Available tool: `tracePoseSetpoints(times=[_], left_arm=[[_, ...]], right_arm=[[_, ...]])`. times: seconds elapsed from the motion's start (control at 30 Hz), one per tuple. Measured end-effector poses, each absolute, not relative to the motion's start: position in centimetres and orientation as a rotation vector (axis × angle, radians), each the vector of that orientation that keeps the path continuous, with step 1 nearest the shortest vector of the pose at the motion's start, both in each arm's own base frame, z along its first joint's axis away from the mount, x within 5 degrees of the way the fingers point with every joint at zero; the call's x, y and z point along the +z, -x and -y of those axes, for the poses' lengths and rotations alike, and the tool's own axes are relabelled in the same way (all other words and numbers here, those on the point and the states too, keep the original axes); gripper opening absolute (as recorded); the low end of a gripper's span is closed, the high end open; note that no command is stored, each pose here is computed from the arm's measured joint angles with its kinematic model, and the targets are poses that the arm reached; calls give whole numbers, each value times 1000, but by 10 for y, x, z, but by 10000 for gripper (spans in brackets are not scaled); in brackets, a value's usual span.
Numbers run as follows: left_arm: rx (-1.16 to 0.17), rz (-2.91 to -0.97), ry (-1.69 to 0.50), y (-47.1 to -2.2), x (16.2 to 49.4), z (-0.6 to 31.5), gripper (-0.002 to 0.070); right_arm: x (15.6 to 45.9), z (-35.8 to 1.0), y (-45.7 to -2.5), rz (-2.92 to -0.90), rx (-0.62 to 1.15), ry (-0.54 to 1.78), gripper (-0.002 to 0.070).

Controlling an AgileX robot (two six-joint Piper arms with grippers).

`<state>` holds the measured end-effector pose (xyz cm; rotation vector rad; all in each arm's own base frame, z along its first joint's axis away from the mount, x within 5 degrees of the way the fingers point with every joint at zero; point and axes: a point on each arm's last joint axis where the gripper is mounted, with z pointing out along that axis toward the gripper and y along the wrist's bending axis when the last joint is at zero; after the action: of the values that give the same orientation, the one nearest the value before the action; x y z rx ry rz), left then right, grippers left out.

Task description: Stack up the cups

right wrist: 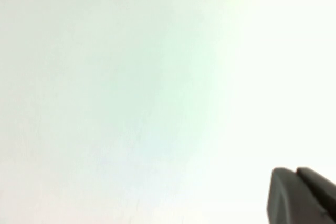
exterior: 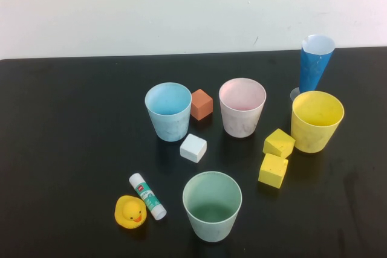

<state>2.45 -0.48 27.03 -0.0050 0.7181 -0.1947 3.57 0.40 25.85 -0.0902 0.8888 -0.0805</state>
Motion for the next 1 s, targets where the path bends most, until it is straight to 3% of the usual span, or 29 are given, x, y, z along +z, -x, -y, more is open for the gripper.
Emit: tracePoseSetpoints(times=[0.17, 0.33, 0.5, 0.67, 0.87, 1.0], left_arm=[[-208, -880, 46, -23, 303, 3, -2], [-177, -1144, 81, -31, 340, 1, -2], [-148, -1400, 103, -63, 361, 1, -2], [-206, -1609, 174, -105, 350, 3, -2], [-332, -1889, 337, -151, 316, 8, -2], [-330, -2106, 315, -171, 300, 12, -2]], right_arm=[[302, -1, -19, -771, -113, 58, -3], [358, 0, 8, -606, -296, 100, -3], [384, -1, 1, -776, -415, 188, -3], [364, 0, -37, -1210, -396, 281, -3], [312, 1, -69, -1754, -327, 384, -3], [288, 1, -78, -1942, -294, 421, -3]])
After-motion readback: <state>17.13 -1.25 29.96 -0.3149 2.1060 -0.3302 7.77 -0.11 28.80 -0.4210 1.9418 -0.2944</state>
